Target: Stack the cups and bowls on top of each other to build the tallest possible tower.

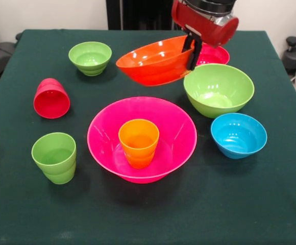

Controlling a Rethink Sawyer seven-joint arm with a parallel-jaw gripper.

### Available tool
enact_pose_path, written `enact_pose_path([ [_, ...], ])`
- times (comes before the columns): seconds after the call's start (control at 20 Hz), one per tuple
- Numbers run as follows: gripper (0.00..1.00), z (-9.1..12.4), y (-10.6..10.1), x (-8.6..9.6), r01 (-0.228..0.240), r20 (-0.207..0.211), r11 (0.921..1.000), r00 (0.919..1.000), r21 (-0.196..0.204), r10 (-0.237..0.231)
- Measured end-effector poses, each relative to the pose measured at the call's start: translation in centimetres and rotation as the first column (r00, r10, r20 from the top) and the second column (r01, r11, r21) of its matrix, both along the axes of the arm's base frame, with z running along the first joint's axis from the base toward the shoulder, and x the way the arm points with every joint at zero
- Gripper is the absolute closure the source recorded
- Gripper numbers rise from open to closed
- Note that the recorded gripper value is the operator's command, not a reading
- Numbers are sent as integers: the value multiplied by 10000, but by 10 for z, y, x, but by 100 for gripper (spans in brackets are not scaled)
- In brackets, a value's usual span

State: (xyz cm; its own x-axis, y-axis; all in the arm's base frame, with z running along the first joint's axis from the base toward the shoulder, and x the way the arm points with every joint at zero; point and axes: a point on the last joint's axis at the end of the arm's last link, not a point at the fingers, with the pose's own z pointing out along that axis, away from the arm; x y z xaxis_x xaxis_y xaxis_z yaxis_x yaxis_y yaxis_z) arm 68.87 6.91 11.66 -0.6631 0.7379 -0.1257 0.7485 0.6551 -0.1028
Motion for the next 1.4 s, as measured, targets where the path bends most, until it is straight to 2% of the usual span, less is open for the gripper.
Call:
enact_pose_path([
  [0.4,100,-13,-7,8,-48,-27,9999,10000,118,48],
  [1.0,100,-22,-19,13,-371,-4,9992,9993,-132,371],
  [1.4,100,-30,-18,15,-400,-35,9992,9992,-41,400],
])
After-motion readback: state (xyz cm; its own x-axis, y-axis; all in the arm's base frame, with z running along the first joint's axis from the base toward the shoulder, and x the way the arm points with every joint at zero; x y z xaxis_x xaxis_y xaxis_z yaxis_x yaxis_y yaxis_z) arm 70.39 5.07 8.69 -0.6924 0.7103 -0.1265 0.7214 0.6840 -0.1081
